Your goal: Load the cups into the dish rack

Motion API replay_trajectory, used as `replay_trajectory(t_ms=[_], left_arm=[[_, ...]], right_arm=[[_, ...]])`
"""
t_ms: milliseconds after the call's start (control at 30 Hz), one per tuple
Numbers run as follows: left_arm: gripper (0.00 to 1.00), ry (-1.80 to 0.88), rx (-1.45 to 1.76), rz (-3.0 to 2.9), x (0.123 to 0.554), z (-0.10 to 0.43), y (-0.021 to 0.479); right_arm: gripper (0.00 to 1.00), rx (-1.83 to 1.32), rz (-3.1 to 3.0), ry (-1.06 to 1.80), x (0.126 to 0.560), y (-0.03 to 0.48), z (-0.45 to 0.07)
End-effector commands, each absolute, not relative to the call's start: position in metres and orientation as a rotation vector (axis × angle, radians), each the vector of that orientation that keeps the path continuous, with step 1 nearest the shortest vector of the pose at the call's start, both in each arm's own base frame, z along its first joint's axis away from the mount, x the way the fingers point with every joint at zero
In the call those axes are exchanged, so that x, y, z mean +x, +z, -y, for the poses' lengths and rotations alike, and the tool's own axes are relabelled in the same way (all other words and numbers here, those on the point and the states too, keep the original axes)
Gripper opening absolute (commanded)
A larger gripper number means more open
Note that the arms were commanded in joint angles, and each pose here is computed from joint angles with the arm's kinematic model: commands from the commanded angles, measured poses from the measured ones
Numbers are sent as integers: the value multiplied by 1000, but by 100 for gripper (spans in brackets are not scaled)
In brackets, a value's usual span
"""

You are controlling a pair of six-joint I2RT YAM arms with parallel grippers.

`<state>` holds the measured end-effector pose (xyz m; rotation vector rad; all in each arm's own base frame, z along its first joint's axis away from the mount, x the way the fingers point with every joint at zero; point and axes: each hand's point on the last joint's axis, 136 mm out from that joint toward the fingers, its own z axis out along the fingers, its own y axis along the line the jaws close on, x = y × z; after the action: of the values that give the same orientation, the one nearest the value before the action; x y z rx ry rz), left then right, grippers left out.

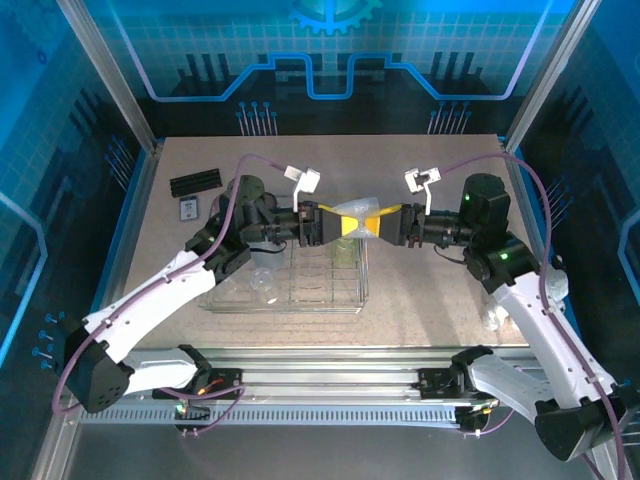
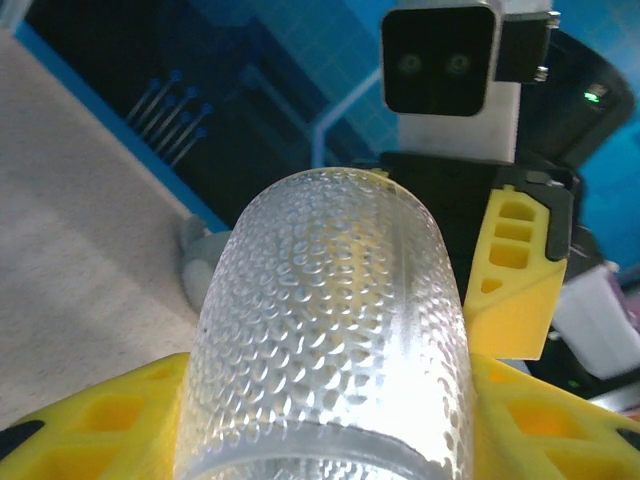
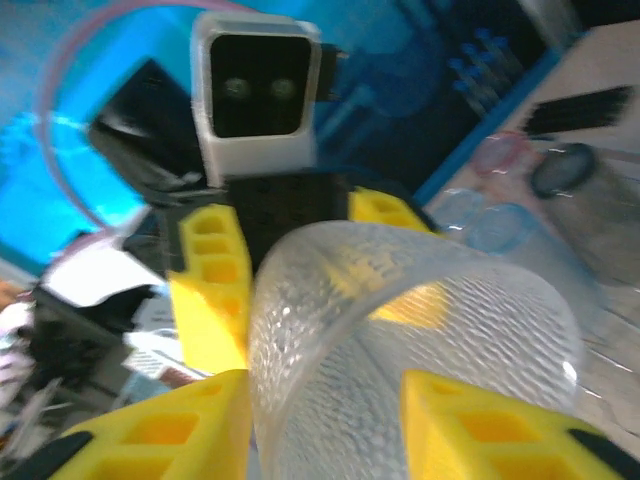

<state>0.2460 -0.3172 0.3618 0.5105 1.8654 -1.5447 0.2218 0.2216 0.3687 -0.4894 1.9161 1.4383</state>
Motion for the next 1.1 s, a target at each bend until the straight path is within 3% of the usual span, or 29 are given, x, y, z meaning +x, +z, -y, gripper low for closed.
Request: replay_trajectory(t_ms=[0, 167, 367, 667, 1067], left_arm=[[24, -1335, 446, -1939, 261, 303, 362], [24, -1077, 352, -2112, 278, 280, 332], [21, -857, 385, -2257, 282, 271, 306], [21, -452, 699, -2527, 271, 299, 243], [21, -144, 806, -2690, 276, 301, 195]], right_arm=[[46, -317, -2111, 1090, 240, 332, -188], [49, -226, -2261, 736, 243, 295, -145], [53, -219, -2213, 538, 236, 294, -115], [57, -188, -2186, 412, 229, 285, -90], [59, -196, -2211, 374, 225, 271, -83]])
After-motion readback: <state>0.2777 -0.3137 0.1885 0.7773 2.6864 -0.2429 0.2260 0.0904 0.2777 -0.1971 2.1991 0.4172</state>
